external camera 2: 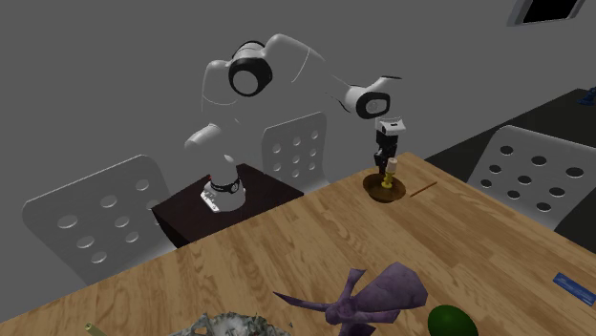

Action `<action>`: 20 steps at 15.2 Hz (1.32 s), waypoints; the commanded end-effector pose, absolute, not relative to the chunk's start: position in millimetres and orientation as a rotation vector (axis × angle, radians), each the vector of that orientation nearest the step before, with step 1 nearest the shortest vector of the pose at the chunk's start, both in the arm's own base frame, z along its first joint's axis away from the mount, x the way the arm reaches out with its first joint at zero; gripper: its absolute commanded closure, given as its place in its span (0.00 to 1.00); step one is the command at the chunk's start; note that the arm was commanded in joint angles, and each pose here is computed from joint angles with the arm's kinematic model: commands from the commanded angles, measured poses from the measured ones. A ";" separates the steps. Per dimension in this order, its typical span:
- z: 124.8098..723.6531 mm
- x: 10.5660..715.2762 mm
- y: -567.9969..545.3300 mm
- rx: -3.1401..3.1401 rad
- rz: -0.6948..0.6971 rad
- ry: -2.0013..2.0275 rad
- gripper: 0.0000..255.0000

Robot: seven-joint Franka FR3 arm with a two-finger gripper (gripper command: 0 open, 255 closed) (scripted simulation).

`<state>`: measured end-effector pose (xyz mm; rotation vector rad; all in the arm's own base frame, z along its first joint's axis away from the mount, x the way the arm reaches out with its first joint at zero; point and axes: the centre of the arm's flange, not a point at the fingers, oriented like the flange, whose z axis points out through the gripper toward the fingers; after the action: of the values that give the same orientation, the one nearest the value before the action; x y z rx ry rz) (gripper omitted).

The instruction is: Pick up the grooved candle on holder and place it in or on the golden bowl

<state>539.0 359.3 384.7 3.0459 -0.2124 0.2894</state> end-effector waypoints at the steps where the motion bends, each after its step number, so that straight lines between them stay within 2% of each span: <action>1: 384.6 539.0 359.3 3.046 0.290 -0.212 1.00; 3: 384.6 539.0 359.3 3.046 0.289 -0.212 1.00; 4: 384.6 539.0 359.3 3.046 0.289 -0.212 0.00; 9: 384.6 539.0 359.3 3.046 0.290 -0.212 0.00; 13: 433.6 529.9 363.6 3.046 0.290 -0.212 0.00; 20: 433.6 529.9 363.6 3.046 0.290 -0.212 0.00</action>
<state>529.9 363.6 433.5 3.0460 -0.2124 0.2897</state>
